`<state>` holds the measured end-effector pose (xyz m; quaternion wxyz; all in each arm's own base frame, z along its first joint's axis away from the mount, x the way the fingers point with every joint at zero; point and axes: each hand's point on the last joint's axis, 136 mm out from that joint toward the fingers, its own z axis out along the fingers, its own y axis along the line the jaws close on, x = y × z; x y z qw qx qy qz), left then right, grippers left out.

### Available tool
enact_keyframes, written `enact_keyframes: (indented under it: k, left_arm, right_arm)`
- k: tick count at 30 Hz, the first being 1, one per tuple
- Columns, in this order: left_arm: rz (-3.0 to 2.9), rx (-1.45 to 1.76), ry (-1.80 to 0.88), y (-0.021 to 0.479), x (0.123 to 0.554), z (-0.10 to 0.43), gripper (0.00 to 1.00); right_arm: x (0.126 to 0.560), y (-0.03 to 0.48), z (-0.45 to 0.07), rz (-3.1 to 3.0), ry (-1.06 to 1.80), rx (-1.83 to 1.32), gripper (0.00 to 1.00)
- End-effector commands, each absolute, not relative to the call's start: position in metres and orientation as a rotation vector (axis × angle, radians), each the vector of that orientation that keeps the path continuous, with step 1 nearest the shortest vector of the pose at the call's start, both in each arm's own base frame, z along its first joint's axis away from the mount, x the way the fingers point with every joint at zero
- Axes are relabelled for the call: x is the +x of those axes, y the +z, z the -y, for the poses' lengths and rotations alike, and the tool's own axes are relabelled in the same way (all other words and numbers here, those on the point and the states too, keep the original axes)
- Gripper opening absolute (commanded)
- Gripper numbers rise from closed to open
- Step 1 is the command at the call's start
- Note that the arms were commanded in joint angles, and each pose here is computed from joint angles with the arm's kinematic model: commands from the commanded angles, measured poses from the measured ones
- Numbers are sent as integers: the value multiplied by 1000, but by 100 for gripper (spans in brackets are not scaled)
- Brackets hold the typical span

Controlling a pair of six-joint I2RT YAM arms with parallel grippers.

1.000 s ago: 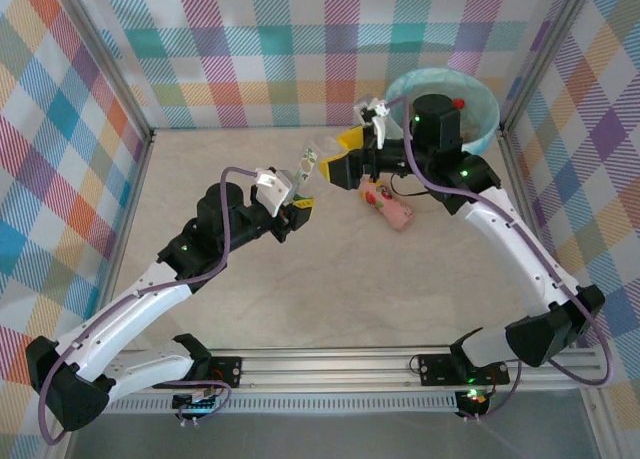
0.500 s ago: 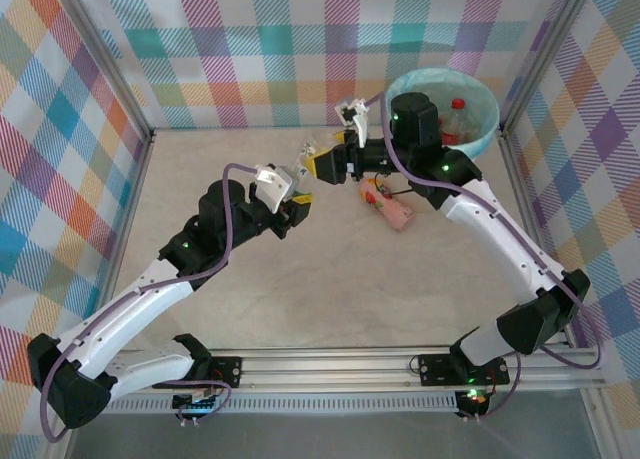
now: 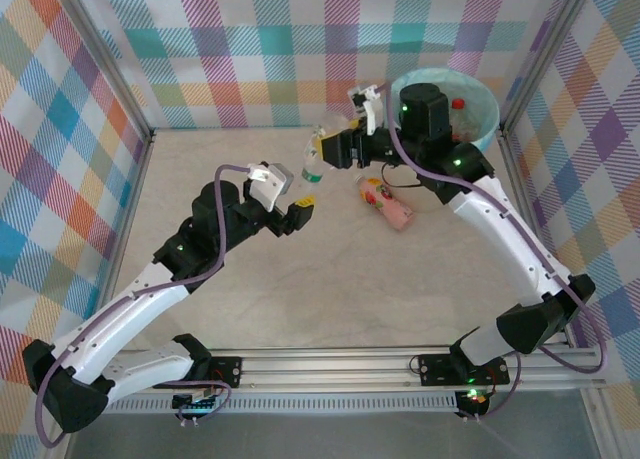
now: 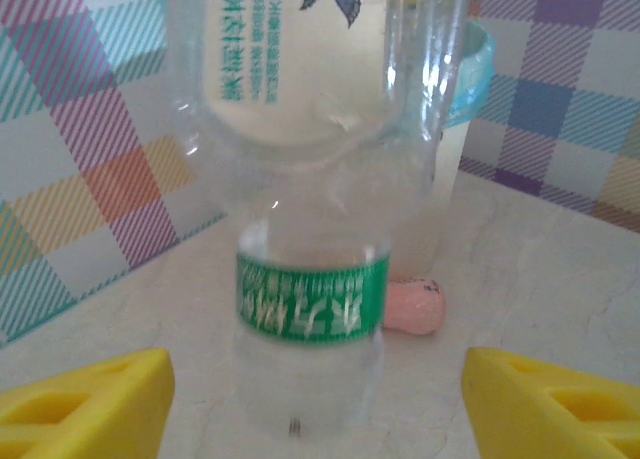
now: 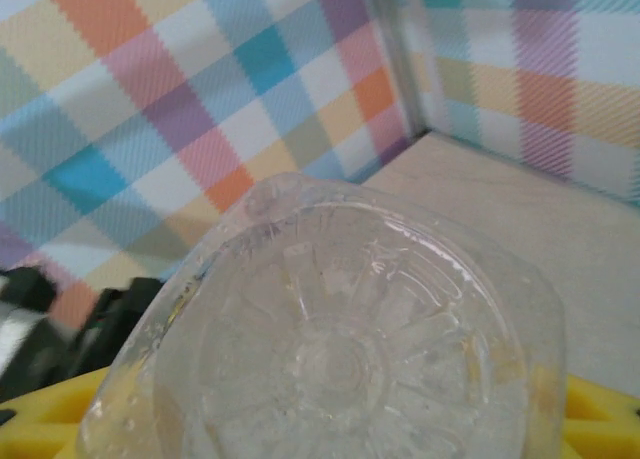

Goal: Put the plastic bottles in the bin

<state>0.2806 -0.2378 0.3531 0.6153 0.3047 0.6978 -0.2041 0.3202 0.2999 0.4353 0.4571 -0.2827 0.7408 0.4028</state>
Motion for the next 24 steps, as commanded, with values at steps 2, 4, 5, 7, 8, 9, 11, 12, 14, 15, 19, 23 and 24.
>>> enact_keyframes:
  k: [2, 4, 5, 7, 8, 9, 11, 12, 14, 15, 19, 23, 24]
  left_arm:
    - [-1553, 645, -444, 375, 275, 223, 81]
    - [-1554, 645, -436, 374, 274, 220, 82]
    - [-1557, 644, -431, 373, 274, 219, 82]
    - [-1561, 644, -424, 371, 273, 218, 83]
    - [-1564, 642, -421, 371, 273, 216, 83]
    - [-1567, 641, -417, 370, 273, 216, 83]
    - [-1571, 638, -414, 368, 273, 215, 83]
    - [-1571, 635, -410, 368, 272, 214, 83]
    - [-1573, 634, -408, 368, 272, 213, 84]
    - [-1574, 634, -406, 368, 271, 212, 84]
    - [-1580, 627, -395, 367, 272, 209, 84]
    - [-1582, 615, -399, 367, 270, 207, 85]
    - [-1582, 616, -400, 367, 270, 207, 85]
  right_arm:
    - [341, 482, -232, -1755, 653, -510, 46]
    - [353, 493, -204, -1735, 492, -449, 45]
    - [360, 496, -190, -1731, 402, -425, 45]
    - [374, 500, -167, -1735, 228, -394, 45]
    - [381, 499, -156, -1741, 116, -397, 45]
    - [390, 498, -145, -1750, 11, -392, 45]
    - [405, 492, -128, -1767, -167, -393, 45]
    - [413, 490, -120, -1773, -243, -397, 45]
    - [426, 482, -110, -1786, -373, -413, 46]
    - [432, 478, -105, -1790, -439, -426, 46]
    - [451, 458, -91, -1821, -629, -452, 46]
    - [460, 437, -82, -1867, -662, -449, 47]
    - [462, 432, -81, -1875, -668, -453, 49]
